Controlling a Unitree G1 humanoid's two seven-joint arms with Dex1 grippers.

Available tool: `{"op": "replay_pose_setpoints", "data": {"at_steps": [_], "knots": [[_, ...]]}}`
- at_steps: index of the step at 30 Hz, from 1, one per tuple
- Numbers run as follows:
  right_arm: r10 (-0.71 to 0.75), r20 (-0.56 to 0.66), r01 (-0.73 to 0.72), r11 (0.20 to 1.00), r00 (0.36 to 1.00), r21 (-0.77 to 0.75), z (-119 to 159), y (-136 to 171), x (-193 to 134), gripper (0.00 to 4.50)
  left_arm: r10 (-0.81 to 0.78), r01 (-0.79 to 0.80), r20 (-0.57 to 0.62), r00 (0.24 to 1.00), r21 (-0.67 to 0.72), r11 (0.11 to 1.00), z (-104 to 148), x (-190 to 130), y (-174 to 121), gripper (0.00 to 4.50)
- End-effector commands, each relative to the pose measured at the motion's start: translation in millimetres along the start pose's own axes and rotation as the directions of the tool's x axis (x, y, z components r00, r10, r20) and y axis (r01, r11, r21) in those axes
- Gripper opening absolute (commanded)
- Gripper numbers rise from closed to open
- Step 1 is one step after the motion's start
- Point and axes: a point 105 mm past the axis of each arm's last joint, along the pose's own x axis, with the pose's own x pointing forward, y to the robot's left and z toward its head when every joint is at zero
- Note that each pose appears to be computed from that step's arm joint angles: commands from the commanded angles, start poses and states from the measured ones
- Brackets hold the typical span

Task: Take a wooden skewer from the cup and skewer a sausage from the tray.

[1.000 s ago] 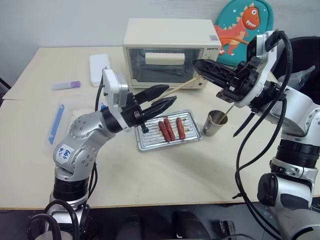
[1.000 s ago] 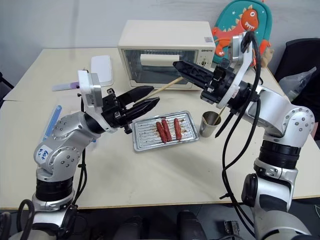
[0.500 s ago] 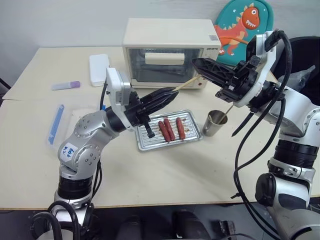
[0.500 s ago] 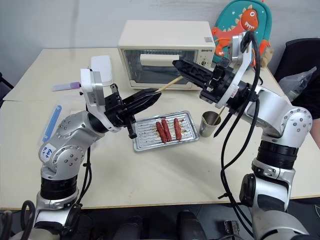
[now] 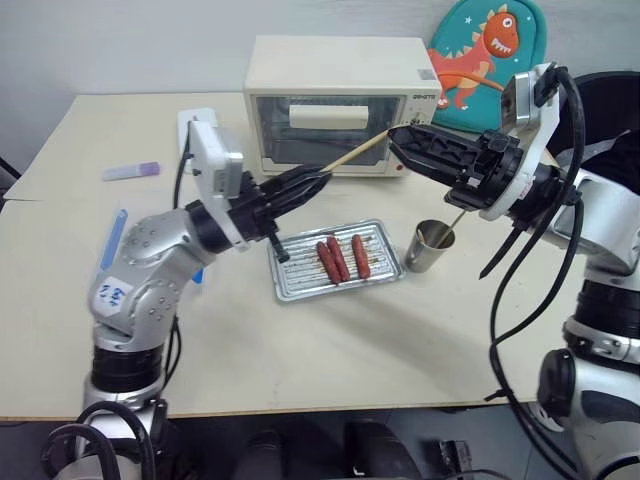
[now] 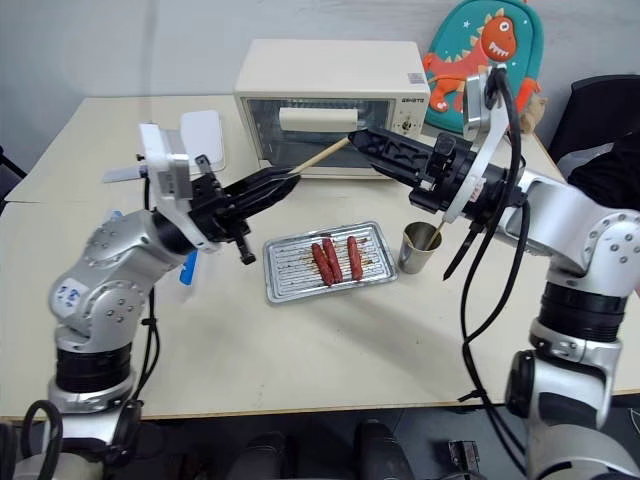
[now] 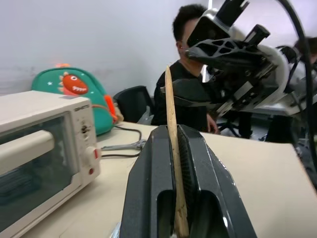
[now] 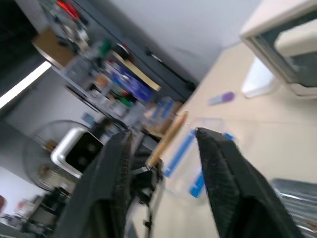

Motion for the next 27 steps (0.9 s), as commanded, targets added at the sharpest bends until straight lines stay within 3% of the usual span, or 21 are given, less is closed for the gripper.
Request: {"op": "replay_pose_setpoints", "data": {"at_steps": [1,4,7,10,15,19,25,27], "knots": [[-0.104,-0.060,0.090,0.976,0.993,-0.199,3.6,-0.3,1.1,2.14,0.017,-0.015,-0.055,0.998,0.039,0.999,7.0,-27.8,4.9,0.00],[-0.208,-0.130,0.150,0.922,0.969,-0.358,-7.1,-9.7,3.7,2.14,0.045,-0.040,-0.139,0.989,0.043,0.998,5.9,-54.7,8.6,0.00],[-0.311,-0.174,0.156,0.796,0.934,-0.585,-25.6,-16.0,18.3,2.14,0.063,-0.058,-0.282,0.957,0.027,0.998,4.5,-97.4,5.5,0.00],[-0.399,-0.170,0.172,0.690,0.901,-0.703,-36.6,-31.2,25.0,2.14,0.072,-0.066,-0.316,0.946,0.029,0.997,5.9,-106.4,3.1,0.00],[-0.513,-0.158,0.218,0.596,0.843,-0.773,-59.8,-63.8,29.4,2.14,0.084,-0.078,-0.308,0.948,0.032,0.996,9.4,-103.9,-1.0,0.00],[-0.565,-0.171,0.241,0.579,0.807,-0.779,-79.8,-86.3,23.5,2.14,0.070,-0.067,-0.308,0.949,0.019,0.998,6.4,-100.3,-7.8,0.00],[-0.585,-0.172,0.282,0.603,0.793,-0.746,-96.6,-97.9,26.2,3.33,0.062,-0.061,-0.306,0.950,0.012,0.998,5.5,-96.6,-8.8,0.00],[-0.584,-0.173,0.290,0.612,0.793,-0.735,-101.6,-100.0,30.5,3.34,0.057,-0.056,-0.306,0.950,0.011,0.998,4.9,-95.1,-8.6,0.00]]}}
